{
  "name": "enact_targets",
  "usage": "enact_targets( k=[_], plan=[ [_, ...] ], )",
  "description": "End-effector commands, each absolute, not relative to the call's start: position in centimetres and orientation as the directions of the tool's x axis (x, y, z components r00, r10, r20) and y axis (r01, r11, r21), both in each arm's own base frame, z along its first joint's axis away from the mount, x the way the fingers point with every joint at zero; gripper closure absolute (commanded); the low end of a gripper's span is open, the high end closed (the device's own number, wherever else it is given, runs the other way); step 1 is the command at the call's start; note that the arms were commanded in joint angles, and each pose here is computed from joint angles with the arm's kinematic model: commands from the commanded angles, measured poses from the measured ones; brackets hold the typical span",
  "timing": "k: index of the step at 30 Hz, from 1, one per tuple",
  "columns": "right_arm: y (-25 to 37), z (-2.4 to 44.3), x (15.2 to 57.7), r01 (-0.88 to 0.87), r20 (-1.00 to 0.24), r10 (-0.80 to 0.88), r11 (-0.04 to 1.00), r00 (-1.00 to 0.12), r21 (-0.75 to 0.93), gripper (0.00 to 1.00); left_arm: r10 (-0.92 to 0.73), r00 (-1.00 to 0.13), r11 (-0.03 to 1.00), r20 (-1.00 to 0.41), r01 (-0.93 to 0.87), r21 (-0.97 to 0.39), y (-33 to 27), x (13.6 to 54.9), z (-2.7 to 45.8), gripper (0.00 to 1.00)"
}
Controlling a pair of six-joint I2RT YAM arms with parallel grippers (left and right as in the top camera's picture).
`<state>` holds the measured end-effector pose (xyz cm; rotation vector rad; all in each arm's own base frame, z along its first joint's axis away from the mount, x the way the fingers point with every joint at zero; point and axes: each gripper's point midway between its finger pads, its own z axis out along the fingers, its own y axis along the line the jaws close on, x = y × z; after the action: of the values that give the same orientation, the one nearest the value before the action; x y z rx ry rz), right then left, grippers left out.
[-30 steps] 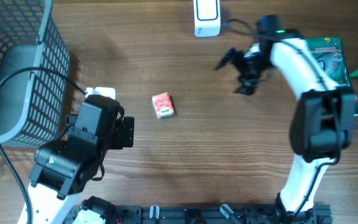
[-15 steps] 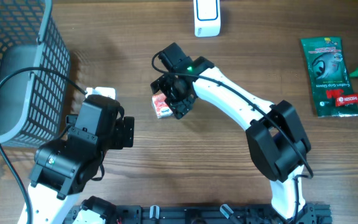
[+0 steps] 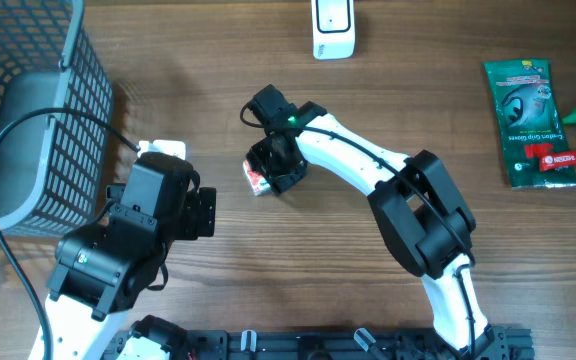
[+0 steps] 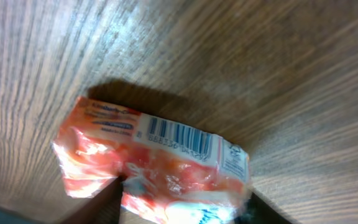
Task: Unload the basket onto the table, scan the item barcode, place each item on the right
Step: 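Reach the right gripper to the red-white tissue box and grasp it, then lift the tissue box toward the white scanner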
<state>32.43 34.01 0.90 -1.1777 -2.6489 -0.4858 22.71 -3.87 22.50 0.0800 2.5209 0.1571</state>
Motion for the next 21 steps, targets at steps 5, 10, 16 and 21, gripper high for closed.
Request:
enact_targets(
  k=[5, 10, 16, 21],
  plan=[
    [31.9, -0.1, 33.8, 0.376, 0.089, 0.366, 0.887, -0.926, 0.267, 0.96, 0.105, -0.811, 0.989, -0.575, 0.027, 0.144, -3.8, 22.8, 22.6, 0.0],
    [26.2, 3.0, 36.6, -0.021, -0.156, -0.004, 0.994, -0.988, 0.107, 0.9, 0.105, -0.811, 0.989, -0.575, 0.027, 0.144, -3.8, 22.8, 22.6, 0.0],
    [20.2, 5.9, 38.7, -0.264, -0.233, -0.309, 0.942, -0.922, -0.207, 0.02, 0.105, -0.811, 0.989, -0.575, 0.027, 0.144, -3.8, 22.8, 22.6, 0.0],
    [26.1, 7.6, 38.8, -0.149, -0.285, -0.099, 0.976, -0.953, 0.16, 0.29, 0.105, -0.811, 0.989, -0.575, 0.027, 0.144, -3.8, 22.8, 22.6, 0.0]
  ],
)
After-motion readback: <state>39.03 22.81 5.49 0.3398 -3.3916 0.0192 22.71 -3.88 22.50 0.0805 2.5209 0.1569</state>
